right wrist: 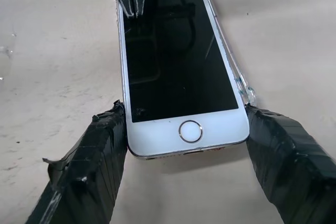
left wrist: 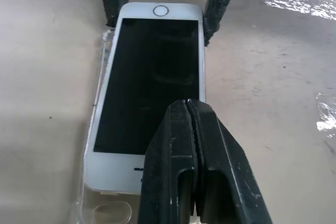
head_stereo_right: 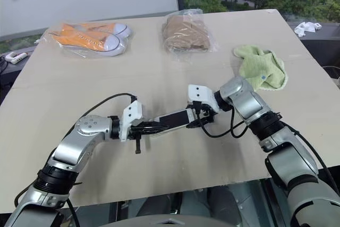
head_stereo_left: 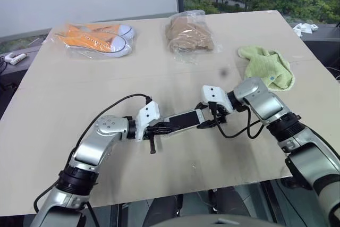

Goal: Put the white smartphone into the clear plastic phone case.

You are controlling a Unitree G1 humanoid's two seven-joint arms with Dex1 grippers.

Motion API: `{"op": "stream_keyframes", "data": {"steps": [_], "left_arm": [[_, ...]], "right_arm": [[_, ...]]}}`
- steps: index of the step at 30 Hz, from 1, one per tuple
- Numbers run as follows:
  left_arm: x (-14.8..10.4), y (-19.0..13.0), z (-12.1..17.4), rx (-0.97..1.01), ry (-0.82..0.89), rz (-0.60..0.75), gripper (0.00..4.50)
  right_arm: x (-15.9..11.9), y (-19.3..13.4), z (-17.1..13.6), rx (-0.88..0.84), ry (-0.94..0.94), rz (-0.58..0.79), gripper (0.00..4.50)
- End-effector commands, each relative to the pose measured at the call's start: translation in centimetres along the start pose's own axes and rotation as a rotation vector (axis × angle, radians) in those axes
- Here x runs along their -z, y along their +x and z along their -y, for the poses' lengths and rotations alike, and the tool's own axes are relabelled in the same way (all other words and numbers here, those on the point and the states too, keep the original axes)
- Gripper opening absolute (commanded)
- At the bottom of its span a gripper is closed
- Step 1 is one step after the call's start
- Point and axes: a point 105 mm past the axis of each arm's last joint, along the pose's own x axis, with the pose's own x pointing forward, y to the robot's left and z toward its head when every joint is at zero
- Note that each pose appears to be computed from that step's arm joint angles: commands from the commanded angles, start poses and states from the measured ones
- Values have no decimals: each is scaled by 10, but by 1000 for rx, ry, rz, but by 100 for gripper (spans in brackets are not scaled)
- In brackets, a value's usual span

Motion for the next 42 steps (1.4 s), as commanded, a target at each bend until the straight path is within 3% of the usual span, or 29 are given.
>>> {"op": "stream_keyframes", "data": {"steps": [1,15,31,32,34,42], "left_arm": [[1,-5,1,-10,8,-9,0],[32,-6,-7,-99,-51,-82,0],[49,-3,6,-114,-132,-126,0],[49,-3,6,-116,-133,-128,0],[50,-3,6,-118,-134,-131,0],[50,-3,6,-118,-138,-133,0]], "right_arm": [[-15,-4,4,4,-76,16,306],[-19,1,8,-7,-126,18,306],[-22,17,23,-17,-227,48,306],[-21,17,23,-24,-226,45,383],[-19,17,23,-40,-222,39,439],[-34,-11,35,22,-181,112,446]]}}
